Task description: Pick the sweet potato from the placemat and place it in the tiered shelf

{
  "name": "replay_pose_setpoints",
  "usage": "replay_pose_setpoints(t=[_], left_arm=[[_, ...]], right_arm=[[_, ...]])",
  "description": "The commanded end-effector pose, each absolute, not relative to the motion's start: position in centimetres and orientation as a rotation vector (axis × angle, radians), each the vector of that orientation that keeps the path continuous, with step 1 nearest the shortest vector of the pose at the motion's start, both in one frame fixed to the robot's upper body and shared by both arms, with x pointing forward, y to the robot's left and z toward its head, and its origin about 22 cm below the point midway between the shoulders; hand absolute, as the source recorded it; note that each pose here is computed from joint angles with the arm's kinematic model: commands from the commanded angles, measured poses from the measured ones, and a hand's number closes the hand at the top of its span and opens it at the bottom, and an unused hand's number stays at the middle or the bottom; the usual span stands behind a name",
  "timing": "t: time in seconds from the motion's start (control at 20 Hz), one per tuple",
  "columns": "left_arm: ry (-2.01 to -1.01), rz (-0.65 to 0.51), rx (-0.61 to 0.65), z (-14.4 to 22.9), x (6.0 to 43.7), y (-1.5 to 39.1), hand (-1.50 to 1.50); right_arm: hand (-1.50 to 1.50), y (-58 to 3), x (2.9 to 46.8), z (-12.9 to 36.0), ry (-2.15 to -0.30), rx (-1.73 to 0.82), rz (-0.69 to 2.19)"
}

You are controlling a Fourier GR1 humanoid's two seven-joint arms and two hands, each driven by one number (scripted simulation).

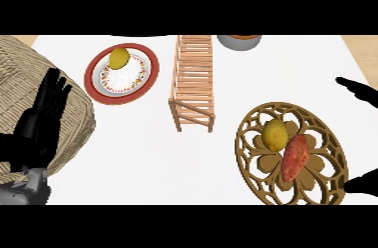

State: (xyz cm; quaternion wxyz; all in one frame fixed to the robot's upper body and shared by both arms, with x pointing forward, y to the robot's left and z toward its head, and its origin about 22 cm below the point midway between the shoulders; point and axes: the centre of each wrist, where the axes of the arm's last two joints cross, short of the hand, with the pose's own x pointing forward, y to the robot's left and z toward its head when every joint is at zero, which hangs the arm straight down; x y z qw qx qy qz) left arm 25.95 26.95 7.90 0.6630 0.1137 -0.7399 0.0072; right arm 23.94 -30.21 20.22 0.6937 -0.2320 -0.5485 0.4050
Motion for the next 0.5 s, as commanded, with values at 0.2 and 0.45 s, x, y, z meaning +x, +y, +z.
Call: replay_pose_setpoints(t=[0.2,0.45], left_arm=[[-1.622,0.045,0.265,6.5,26.4,26.5,0.00],[-1.619,0.024,0.235,5.3,24.5,25.9,0.00]], right_arm=[[-1.50,-24.6,24.1,18.4,-1.019,-0.661,0.983],[-1.50,-23.5,25.8,16.5,-0.884,-0.823,1.054]])
